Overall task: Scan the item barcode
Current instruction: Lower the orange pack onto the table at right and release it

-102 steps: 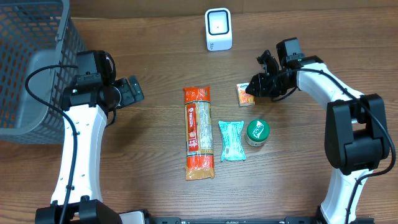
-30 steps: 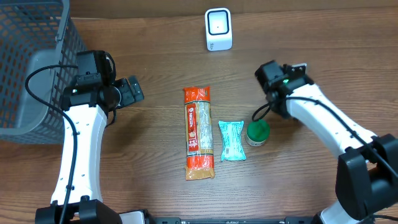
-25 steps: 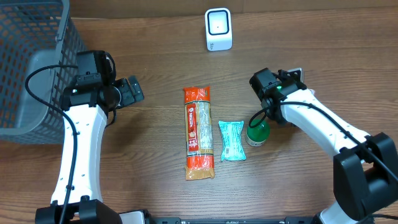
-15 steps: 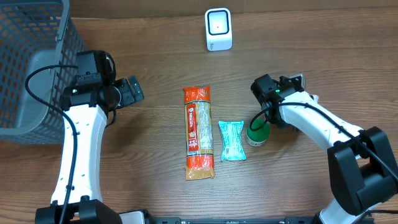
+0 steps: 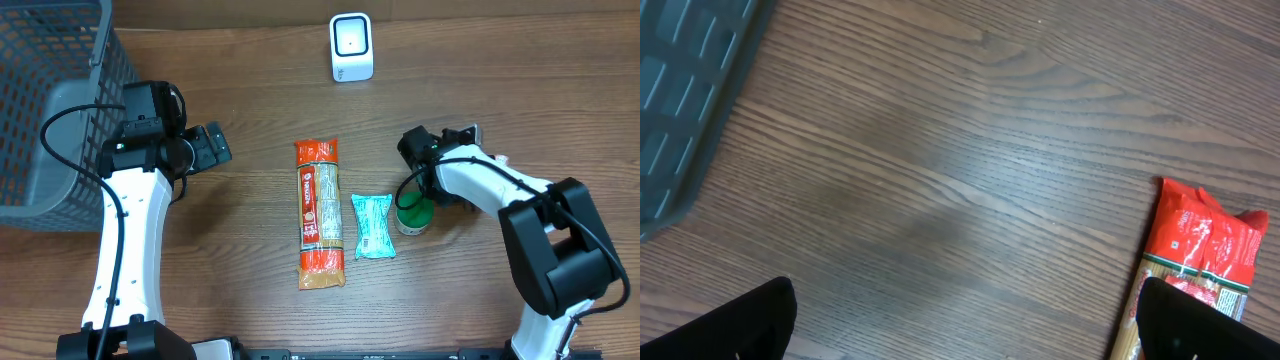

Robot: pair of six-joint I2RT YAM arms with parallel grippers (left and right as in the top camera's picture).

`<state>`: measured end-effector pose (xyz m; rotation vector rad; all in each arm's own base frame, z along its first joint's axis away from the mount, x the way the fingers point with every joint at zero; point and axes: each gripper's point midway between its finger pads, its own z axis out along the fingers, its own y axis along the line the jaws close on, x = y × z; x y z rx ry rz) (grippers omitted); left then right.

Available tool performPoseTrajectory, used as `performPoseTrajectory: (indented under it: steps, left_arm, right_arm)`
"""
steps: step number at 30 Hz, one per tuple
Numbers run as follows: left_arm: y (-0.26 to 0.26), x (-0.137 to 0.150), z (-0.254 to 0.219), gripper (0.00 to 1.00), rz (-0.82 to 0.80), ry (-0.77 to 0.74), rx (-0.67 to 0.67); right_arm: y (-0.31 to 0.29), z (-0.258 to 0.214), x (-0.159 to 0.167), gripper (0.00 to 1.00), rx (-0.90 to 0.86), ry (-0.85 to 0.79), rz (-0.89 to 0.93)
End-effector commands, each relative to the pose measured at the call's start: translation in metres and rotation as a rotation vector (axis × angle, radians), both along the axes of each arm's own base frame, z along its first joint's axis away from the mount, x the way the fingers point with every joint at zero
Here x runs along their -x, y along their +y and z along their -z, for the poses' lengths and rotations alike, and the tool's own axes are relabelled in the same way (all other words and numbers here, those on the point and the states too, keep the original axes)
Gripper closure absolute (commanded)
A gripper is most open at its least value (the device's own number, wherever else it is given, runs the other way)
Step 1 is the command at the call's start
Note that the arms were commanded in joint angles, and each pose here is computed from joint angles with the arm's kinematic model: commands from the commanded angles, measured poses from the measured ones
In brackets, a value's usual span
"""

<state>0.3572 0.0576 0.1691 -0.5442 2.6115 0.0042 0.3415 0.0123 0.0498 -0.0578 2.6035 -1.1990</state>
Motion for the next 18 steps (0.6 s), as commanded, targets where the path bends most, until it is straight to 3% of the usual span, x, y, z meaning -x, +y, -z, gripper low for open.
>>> performPoseTrajectory:
  steps: [1, 18]
  left_arm:
    - [-0.0010, -0.0013, -0.0017, 0.00, 0.014, -0.005, -0.002]
    - [-0.0009, -0.0013, -0.0017, 0.00, 0.013, -0.005, -0.003]
  right_arm:
    - [-0.0043, -0.0023, -0.0016, 0.96, 0.030, -0.011, -0.001]
    - [-0.0033, -0.0007, -0.0010, 0.82, 0.020, -0.007, 0.001]
